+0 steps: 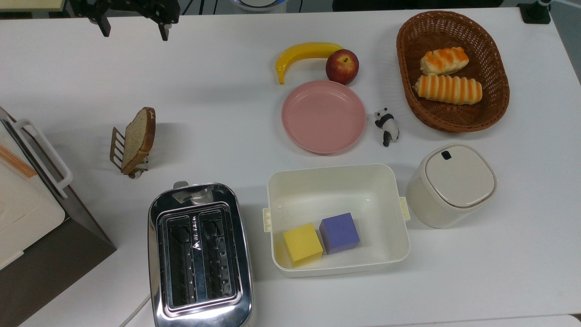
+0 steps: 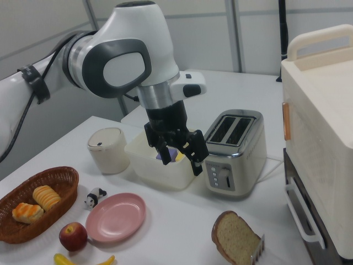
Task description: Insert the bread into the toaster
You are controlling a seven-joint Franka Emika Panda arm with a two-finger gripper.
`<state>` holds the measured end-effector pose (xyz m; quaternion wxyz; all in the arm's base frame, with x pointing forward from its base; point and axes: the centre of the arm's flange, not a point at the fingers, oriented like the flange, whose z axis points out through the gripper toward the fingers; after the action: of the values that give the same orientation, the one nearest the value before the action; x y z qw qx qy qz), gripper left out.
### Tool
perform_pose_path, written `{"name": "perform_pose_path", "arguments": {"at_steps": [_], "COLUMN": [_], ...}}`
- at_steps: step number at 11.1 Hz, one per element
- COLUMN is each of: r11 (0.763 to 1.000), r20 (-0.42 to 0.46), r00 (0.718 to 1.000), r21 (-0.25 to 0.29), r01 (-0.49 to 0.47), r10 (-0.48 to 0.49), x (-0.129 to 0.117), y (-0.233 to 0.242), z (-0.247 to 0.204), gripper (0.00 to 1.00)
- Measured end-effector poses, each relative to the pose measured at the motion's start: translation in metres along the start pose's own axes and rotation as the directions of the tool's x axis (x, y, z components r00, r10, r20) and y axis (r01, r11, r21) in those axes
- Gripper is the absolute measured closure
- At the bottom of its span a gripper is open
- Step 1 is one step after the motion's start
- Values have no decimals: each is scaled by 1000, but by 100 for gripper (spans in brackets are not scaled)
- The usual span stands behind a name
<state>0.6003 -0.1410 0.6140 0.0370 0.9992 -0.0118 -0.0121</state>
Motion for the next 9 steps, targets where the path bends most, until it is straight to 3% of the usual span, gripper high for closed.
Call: {"name": "perform_pose_path", "arguments": {"at_steps": [9], "r11": [1000], "r20": [1], "r00": [1000], "r21": [5], "r01": [-3], "r10": [3], "x": [-2], "y": [7], "z": [1], "gripper": [0]}}
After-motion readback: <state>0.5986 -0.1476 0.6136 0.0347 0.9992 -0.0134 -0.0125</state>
